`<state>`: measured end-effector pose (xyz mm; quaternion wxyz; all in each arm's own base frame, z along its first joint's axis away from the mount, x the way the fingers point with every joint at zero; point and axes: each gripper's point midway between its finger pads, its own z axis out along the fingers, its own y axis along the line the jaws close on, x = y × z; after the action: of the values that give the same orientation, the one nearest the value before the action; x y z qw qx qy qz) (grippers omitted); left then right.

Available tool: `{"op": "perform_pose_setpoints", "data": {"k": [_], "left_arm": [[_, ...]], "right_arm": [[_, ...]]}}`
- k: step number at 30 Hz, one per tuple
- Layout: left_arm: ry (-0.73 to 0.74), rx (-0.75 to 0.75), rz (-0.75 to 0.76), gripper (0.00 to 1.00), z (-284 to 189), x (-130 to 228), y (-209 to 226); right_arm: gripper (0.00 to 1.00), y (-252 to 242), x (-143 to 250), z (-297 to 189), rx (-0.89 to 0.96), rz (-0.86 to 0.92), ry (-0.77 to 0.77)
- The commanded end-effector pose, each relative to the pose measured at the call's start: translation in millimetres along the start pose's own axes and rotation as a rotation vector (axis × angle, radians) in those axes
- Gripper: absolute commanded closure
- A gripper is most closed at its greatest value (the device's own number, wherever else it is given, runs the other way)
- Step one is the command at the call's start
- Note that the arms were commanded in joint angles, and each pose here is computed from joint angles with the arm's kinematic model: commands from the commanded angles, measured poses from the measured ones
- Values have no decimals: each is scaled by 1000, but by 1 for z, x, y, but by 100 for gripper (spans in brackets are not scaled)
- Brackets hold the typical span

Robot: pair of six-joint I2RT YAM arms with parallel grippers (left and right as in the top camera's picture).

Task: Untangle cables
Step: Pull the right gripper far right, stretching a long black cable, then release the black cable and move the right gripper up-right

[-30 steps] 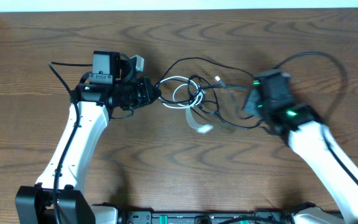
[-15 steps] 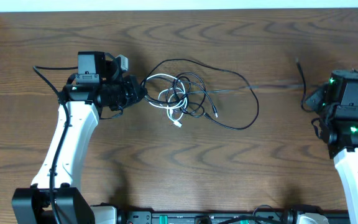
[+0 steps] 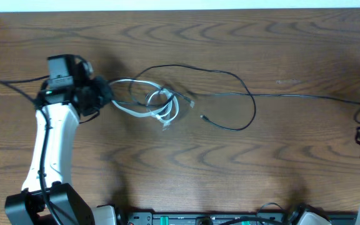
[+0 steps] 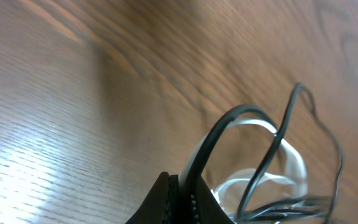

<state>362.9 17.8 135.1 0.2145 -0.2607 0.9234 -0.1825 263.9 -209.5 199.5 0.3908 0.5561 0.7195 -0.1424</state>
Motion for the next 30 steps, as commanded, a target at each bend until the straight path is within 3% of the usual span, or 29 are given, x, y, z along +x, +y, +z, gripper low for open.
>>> {"op": "perform_pose_setpoints", "data": {"k": [1, 3, 7, 14, 22, 27, 30], "left_arm": [[0, 180, -60, 93, -15, -13, -22], [73, 434, -5, 93, -28, -3, -67], [131, 635, 79, 93, -43, 10, -109], [77, 562, 101, 92, -35, 3, -103], [46, 415, 91, 93, -21, 1, -82], [107, 322, 123, 92, -12, 22, -70], [143, 308, 160, 93, -11, 34, -70]], "right_arm": [[99, -2, -8, 3, -51, 59, 36], [99, 17, 3, 0, -162, 23, 102], [99, 29, 13, -4, -229, -12, 150], [99, 29, 9, -3, -226, -63, 128], [99, 87, 17, -28, -576, -222, 162], [99, 111, -19, -43, -668, -215, 13], [99, 112, -56, -53, -615, -190, -106]]}}
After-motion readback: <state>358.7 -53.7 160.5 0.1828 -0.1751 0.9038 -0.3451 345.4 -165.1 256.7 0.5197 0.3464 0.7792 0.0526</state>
